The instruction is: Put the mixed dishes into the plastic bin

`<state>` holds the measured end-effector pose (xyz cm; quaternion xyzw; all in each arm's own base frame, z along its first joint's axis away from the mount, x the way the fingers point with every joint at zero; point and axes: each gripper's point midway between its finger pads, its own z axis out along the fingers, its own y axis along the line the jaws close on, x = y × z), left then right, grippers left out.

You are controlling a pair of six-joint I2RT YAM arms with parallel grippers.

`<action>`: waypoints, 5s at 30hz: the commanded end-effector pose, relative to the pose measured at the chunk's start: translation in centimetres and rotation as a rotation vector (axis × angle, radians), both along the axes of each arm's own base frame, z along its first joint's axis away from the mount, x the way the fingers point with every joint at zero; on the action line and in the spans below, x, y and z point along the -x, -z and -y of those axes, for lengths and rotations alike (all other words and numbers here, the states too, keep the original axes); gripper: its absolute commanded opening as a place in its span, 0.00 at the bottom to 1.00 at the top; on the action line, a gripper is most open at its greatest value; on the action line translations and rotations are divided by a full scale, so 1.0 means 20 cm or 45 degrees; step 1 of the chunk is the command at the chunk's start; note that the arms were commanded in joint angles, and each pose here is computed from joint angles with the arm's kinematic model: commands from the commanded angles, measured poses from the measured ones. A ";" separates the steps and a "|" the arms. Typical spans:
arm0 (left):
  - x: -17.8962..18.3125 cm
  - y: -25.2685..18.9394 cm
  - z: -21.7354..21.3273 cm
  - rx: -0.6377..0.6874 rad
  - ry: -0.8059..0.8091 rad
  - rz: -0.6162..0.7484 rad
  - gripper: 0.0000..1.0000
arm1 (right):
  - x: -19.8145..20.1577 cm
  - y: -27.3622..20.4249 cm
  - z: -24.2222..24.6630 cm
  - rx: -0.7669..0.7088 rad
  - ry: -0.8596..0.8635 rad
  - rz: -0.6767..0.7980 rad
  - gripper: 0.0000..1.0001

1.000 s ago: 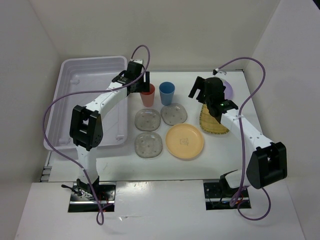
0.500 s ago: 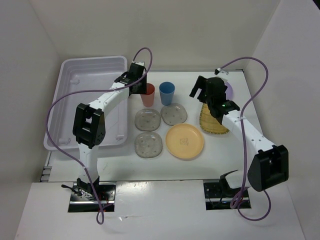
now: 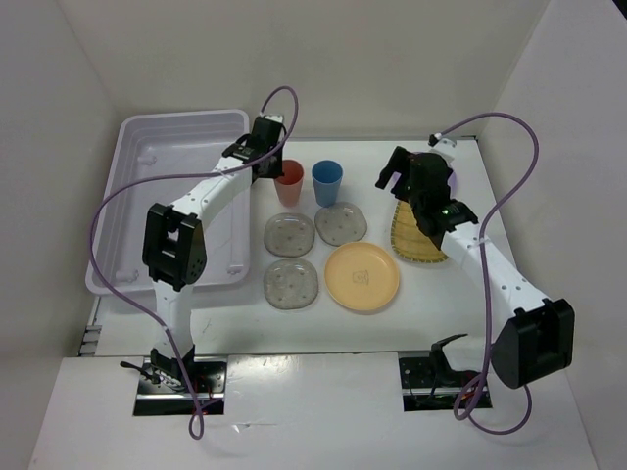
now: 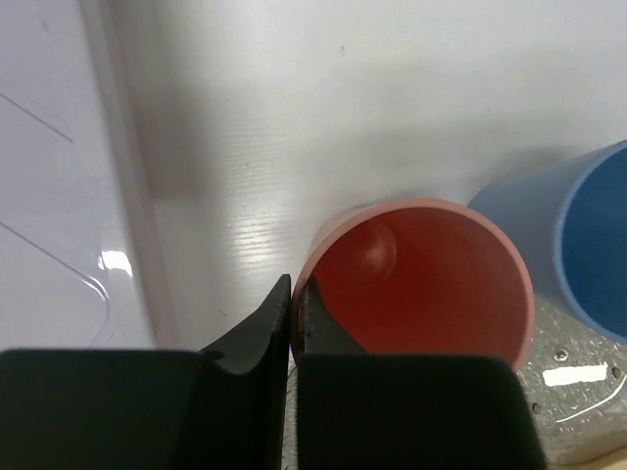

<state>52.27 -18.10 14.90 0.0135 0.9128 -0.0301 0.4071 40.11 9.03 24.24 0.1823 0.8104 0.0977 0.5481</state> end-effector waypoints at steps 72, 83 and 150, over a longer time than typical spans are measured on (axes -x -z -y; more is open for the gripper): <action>-0.25 0.00 -2.05 0.104 -0.831 0.049 0.06 | -0.14 -0.07 -0.27 -0.015 -0.210 0.050 0.99; -0.23 -0.02 -2.04 0.101 -0.813 0.051 0.54 | -0.21 -0.11 -0.34 -0.021 -0.282 0.055 0.99; -0.18 -0.05 0.56 0.008 0.409 0.057 0.70 | -0.01 -0.04 0.26 -0.071 0.181 -0.003 0.99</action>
